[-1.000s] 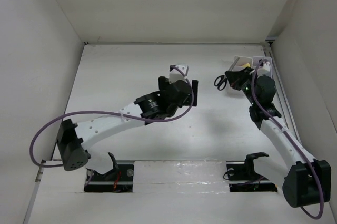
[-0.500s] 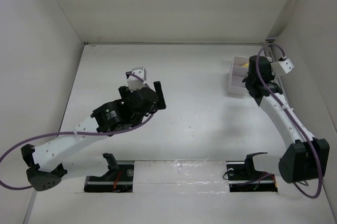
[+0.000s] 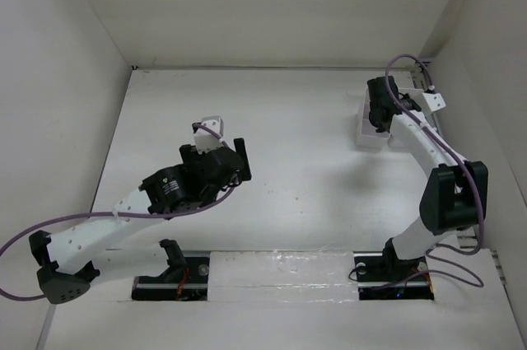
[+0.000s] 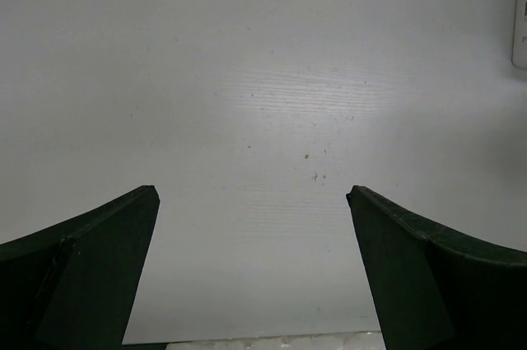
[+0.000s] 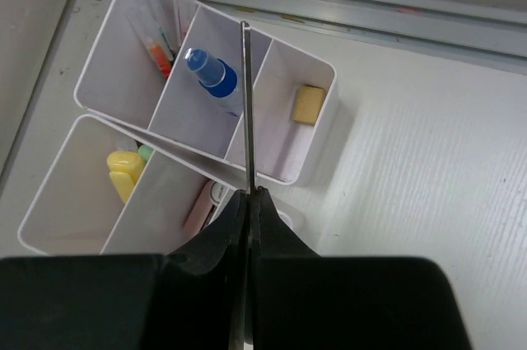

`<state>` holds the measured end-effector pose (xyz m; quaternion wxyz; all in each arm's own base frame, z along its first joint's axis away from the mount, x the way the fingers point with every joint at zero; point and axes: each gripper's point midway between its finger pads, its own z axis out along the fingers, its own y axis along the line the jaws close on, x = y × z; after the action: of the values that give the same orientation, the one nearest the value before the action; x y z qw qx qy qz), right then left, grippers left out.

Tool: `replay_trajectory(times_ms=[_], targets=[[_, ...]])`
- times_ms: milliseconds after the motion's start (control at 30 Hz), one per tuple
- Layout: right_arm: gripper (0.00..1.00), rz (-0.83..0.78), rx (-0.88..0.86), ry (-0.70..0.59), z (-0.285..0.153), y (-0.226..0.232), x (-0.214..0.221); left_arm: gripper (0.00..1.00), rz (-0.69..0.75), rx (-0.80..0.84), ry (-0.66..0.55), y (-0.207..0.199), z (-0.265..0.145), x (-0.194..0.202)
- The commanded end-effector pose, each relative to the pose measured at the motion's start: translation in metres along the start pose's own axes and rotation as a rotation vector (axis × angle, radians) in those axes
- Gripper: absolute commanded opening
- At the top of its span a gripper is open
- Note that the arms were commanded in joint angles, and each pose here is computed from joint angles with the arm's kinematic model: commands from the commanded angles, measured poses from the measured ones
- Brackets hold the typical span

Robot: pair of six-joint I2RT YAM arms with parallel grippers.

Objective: Sort the stationery into containers
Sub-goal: Place the scissors in the storage box, then reset both arms

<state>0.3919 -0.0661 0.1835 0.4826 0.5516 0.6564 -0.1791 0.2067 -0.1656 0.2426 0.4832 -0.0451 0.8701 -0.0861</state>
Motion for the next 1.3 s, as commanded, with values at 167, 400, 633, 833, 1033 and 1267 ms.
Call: replay_trajectory(times_ms=[167, 400, 633, 833, 1033, 1267], targets=[[0.0, 0.071, 0.027, -0.061, -0.001, 0.012, -0.01, 1.0, -0.026, 0.002, -0.02, 0.004, -0.002, -0.002], [0.0, 0.079, 0.024, -0.071, 0.005, 0.023, -0.007, 1.0, -0.019, 0.025, -0.016, 0.001, -0.002, -0.001], [0.0, 0.045, 0.045, -0.065, 0.015, 0.026, 0.008, 1.0, -0.023, 0.042, -0.017, -0.001, -0.004, -0.003], [0.03, 0.035, 0.051, -0.063, 0.02, 0.033, 0.012, 1.0, -0.004, 0.048, -0.011, -0.001, -0.003, 0.0], [0.62, 0.039, 0.016, -0.076, 0.014, 0.034, 0.01, 1.0, -0.01, 0.06, -0.009, -0.004, -0.003, 0.0], [0.84, 0.06, -0.144, -0.102, -0.035, 0.057, -0.015, 1.0, -0.007, 0.071, -0.007, -0.006, -0.003, 0.0]])
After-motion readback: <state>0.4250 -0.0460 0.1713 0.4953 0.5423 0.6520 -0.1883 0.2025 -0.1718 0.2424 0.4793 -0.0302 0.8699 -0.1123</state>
